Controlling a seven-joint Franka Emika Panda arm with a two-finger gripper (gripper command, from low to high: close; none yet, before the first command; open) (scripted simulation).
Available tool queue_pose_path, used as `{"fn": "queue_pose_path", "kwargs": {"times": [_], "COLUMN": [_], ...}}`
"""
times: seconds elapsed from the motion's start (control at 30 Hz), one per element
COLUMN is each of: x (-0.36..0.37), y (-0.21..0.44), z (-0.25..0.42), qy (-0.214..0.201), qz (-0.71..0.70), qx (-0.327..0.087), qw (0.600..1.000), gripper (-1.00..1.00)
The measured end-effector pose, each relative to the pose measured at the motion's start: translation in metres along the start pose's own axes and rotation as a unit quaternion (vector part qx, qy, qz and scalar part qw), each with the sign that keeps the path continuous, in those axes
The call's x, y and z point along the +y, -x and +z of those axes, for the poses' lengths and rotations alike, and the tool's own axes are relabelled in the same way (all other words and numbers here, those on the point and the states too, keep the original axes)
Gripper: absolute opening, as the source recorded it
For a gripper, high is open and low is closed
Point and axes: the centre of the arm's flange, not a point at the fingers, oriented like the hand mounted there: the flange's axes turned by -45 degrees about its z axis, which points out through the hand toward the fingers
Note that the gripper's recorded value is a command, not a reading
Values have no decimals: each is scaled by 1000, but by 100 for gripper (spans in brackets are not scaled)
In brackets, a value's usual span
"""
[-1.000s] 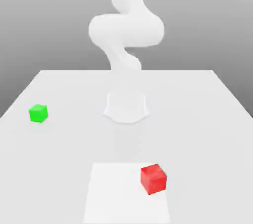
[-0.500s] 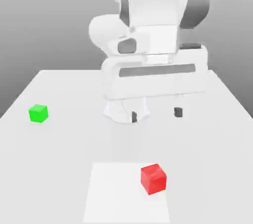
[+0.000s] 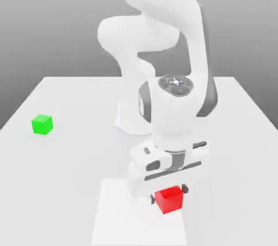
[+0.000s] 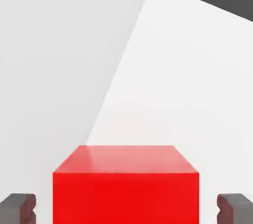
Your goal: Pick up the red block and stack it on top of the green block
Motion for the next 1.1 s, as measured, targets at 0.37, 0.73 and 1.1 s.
{"fn": "queue_pose_path", "kwargs": {"times": [0.37, 0.73, 1.1], "x": [20, 200, 274], "y": [6, 134, 325], "z": [-61, -85, -98], "qy": [1, 15, 14], "qz": [33, 418, 737], "qx": [0, -1, -1], "qw": [999, 909, 676], "gripper": [-100, -100, -100]}}
